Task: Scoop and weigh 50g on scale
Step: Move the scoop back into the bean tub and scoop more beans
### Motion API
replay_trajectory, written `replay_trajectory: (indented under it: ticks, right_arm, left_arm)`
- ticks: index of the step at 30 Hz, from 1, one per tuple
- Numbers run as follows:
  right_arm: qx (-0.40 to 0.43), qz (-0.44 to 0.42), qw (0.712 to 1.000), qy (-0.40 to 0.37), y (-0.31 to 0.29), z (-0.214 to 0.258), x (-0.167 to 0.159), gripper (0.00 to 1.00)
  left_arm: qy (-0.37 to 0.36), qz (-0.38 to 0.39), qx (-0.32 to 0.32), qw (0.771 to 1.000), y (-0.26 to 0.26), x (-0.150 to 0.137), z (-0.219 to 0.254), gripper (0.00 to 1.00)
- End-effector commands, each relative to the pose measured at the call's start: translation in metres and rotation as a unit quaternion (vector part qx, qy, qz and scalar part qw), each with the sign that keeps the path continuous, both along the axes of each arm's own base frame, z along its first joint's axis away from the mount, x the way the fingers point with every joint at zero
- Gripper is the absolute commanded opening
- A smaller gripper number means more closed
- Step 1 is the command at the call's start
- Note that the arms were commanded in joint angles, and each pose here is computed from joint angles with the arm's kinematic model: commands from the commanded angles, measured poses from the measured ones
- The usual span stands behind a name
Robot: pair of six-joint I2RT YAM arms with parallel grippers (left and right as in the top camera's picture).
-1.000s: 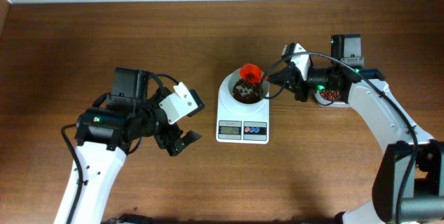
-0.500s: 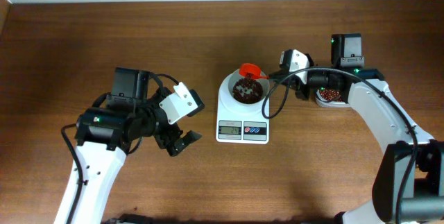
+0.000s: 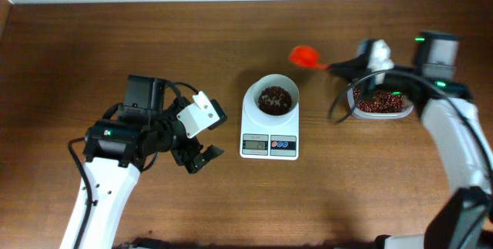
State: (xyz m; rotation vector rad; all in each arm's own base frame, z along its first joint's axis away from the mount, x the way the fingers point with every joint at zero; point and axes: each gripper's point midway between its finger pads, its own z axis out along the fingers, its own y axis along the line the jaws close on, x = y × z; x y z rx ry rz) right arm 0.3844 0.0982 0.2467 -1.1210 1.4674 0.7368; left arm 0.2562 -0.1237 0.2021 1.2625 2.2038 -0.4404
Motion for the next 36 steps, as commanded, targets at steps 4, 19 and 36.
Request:
replay_trajectory:
  ticks: [4,19,36]
  right_arm:
    - [0.153,-0.164,0.942,0.252,-0.097,0.007,-0.001,0.04]
    - [-0.023,-0.437,0.796,0.418,-0.185,-0.102,-0.030,0.04]
    - [-0.026,-0.386,0.781,0.490,-0.150,-0.164,-0.009,0.04]
  left_arm:
    - [-0.017,0.000,-0.003,1.000,0.001,0.002,0.010,0.99]
    - [-0.017,0.000,-0.003,1.000,0.001,0.002,0.010,0.99]
    - [-0.017,0.000,-0.003,1.000,0.001,0.002,0.010,0.99]
